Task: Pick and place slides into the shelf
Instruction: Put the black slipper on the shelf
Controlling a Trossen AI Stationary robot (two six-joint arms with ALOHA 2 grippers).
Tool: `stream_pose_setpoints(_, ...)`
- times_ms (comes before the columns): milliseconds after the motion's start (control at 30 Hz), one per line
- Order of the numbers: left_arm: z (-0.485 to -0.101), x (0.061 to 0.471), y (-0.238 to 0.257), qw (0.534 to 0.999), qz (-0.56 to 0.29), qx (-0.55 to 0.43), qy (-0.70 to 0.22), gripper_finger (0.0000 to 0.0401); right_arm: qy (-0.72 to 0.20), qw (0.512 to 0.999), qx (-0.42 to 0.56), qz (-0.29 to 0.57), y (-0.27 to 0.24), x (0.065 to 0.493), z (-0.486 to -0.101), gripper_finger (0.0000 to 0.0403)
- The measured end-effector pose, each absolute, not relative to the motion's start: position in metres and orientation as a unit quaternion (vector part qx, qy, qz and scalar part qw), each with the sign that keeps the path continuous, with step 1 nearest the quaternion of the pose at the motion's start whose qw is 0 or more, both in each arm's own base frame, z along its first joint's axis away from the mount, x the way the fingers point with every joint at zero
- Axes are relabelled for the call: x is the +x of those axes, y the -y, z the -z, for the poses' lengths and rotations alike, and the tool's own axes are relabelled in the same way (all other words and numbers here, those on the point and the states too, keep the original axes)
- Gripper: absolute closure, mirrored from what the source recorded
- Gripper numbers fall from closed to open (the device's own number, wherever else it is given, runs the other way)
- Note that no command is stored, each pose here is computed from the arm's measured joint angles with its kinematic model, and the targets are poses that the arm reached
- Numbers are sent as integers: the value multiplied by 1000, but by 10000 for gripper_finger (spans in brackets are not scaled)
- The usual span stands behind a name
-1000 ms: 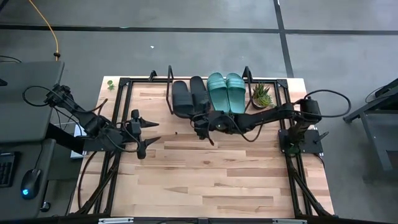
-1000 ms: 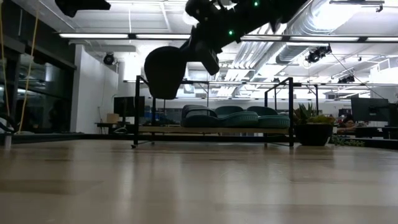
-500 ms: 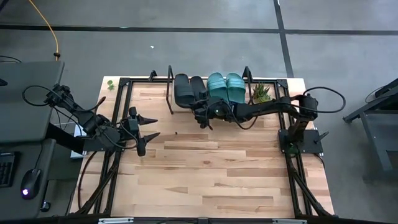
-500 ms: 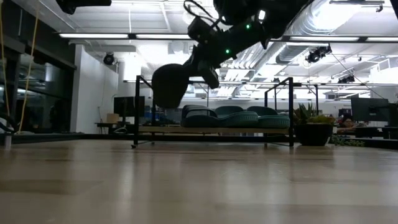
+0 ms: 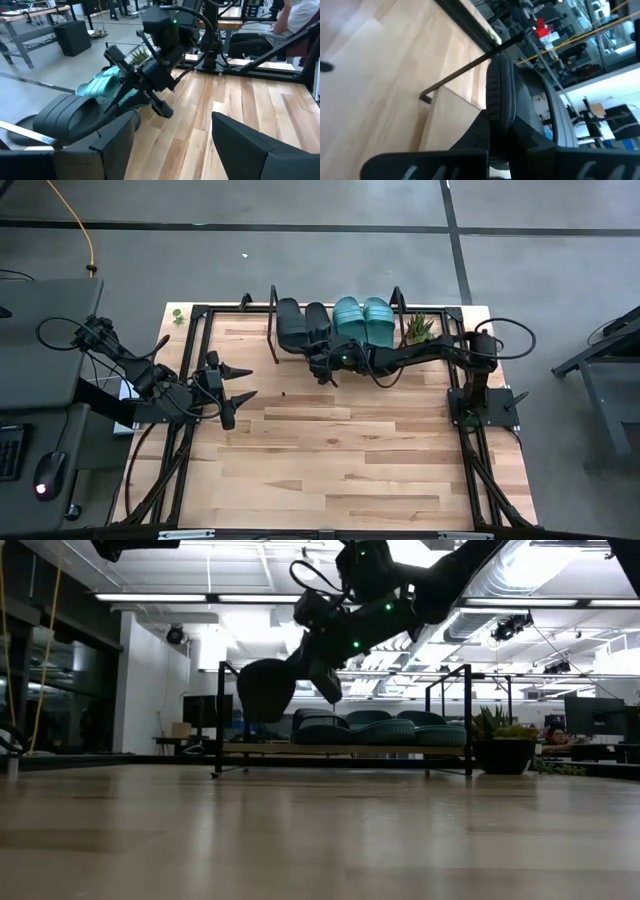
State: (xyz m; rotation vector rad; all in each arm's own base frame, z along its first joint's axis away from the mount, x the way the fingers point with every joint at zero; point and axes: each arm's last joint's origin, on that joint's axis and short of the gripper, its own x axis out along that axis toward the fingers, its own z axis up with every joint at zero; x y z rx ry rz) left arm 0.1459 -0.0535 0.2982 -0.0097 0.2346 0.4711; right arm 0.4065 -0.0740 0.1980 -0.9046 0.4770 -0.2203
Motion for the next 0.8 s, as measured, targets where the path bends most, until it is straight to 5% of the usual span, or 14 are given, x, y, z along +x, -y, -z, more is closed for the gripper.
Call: stream_pose_setpoints(800, -298, 146, 53, 965, -237, -4, -115, 155, -249, 870, -411, 109, 74, 406, -192, 398)
